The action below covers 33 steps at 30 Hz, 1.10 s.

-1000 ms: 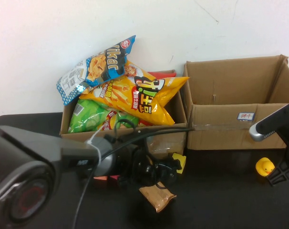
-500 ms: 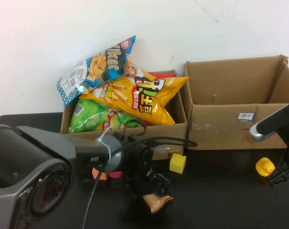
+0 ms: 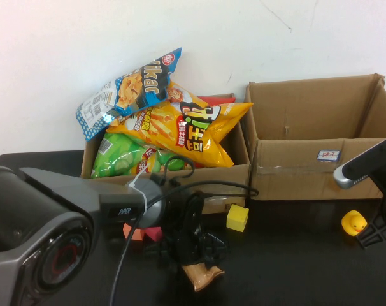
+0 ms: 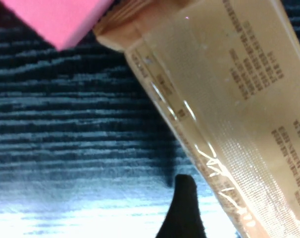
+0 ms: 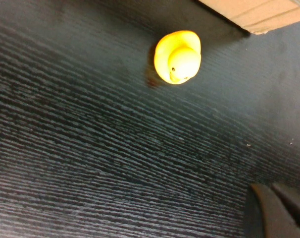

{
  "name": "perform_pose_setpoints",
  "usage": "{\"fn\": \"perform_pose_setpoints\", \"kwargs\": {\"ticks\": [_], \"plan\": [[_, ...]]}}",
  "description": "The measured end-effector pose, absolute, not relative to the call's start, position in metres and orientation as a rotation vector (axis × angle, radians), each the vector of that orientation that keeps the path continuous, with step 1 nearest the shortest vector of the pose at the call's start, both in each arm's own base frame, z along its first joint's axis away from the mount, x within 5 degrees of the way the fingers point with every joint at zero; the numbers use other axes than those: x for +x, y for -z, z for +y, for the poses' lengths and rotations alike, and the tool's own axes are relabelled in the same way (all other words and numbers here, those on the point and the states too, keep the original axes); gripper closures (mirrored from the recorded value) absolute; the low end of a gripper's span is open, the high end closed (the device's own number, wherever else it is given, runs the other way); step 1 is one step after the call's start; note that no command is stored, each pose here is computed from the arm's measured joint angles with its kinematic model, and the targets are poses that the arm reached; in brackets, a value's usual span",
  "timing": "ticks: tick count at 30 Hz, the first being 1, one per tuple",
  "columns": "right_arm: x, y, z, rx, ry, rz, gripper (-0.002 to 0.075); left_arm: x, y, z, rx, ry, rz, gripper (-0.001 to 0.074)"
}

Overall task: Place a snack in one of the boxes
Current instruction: Pick up the biscuit

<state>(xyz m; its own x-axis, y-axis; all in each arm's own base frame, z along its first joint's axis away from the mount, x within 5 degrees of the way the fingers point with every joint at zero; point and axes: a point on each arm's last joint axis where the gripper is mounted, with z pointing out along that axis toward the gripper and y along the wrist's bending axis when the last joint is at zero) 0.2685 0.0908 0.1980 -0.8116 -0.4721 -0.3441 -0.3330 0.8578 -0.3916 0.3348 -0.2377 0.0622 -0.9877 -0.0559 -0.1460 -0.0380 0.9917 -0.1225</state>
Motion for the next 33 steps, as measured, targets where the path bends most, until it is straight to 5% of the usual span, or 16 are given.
{"fn": "perform_pose_setpoints", "kwargs": {"ticks": [17, 25, 31, 33], "plan": [[0.2697, -0.1983, 0.0925, -0.590, 0.415, 2.582, 0.0725, 0.3369, -0.0624, -0.2416, -0.391, 0.283, 2.940, 0.0244], [0.2698, -0.1983, 0.0926, -0.588, 0.412, 2.581, 0.0725, 0.3381, -0.0626, -0.2416, -0.374, 0.283, 2.928, 0.0494], [0.2699, -0.1983, 0.0928, -0.589, 0.410, 2.580, 0.0725, 0.3375, -0.0657, -0.2411, -0.368, 0.277, 2.932, 0.0507], [0.2699, -0.1983, 0.0928, -0.589, 0.410, 2.580, 0.0725, 0.3373, -0.0711, -0.2407, -0.351, 0.273, 2.932, 0.0576]]}}
